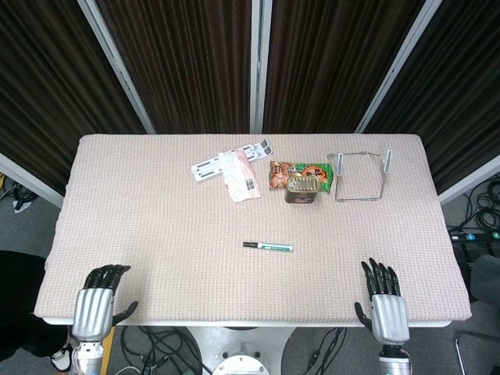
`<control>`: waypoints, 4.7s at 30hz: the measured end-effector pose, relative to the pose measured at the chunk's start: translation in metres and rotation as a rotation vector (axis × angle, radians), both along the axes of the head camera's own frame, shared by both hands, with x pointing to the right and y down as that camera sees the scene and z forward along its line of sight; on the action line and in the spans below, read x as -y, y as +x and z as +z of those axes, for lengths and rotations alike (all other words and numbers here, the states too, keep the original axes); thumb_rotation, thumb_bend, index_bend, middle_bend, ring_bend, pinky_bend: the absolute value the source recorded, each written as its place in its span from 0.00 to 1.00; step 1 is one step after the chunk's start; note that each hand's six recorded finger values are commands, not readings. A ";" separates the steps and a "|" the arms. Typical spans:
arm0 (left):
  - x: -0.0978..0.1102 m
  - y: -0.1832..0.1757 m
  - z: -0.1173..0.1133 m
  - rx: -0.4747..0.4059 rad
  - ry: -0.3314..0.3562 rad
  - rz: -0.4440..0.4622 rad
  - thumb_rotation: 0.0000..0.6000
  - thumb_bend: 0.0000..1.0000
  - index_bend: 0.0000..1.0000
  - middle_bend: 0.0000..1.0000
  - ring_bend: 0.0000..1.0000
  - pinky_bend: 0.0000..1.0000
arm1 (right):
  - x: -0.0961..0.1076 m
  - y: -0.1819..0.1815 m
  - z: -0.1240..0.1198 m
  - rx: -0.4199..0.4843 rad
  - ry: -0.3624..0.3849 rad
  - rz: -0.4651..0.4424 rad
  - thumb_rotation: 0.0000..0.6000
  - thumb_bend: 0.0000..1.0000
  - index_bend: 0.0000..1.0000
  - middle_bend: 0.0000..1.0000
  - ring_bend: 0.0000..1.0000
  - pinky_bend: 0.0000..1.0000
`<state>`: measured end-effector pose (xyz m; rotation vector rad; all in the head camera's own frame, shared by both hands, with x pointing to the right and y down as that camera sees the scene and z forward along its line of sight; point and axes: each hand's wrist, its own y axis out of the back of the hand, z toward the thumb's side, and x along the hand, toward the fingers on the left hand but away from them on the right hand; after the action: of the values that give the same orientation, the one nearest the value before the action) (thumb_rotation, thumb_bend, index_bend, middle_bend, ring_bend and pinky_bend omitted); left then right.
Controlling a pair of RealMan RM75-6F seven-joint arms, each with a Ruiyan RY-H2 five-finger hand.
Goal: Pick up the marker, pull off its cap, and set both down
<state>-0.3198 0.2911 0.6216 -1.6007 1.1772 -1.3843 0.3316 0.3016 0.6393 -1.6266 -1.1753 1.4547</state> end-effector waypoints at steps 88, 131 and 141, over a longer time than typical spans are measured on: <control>0.003 -0.001 0.022 -0.044 -0.120 -0.003 1.00 0.02 0.28 0.28 0.22 0.27 | 0.133 -0.193 0.110 -0.232 -0.252 -0.303 1.00 0.30 0.48 0.47 0.64 0.81; 0.080 0.029 0.008 0.001 -0.030 0.035 1.00 0.01 0.30 0.30 0.22 0.32 | 0.177 -0.185 0.045 -0.216 -0.031 -0.165 1.00 0.34 0.68 0.63 0.65 0.81; 0.130 0.086 0.003 0.012 0.039 0.090 1.00 0.07 0.35 0.37 0.29 0.38 | 0.171 -0.207 0.040 -0.214 -0.017 -0.197 1.00 0.34 0.68 0.63 0.65 0.81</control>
<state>-0.2341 0.1610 0.6244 -1.5962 1.1047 -1.3047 0.1250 0.1309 0.6796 -1.5080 -0.8610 1.4720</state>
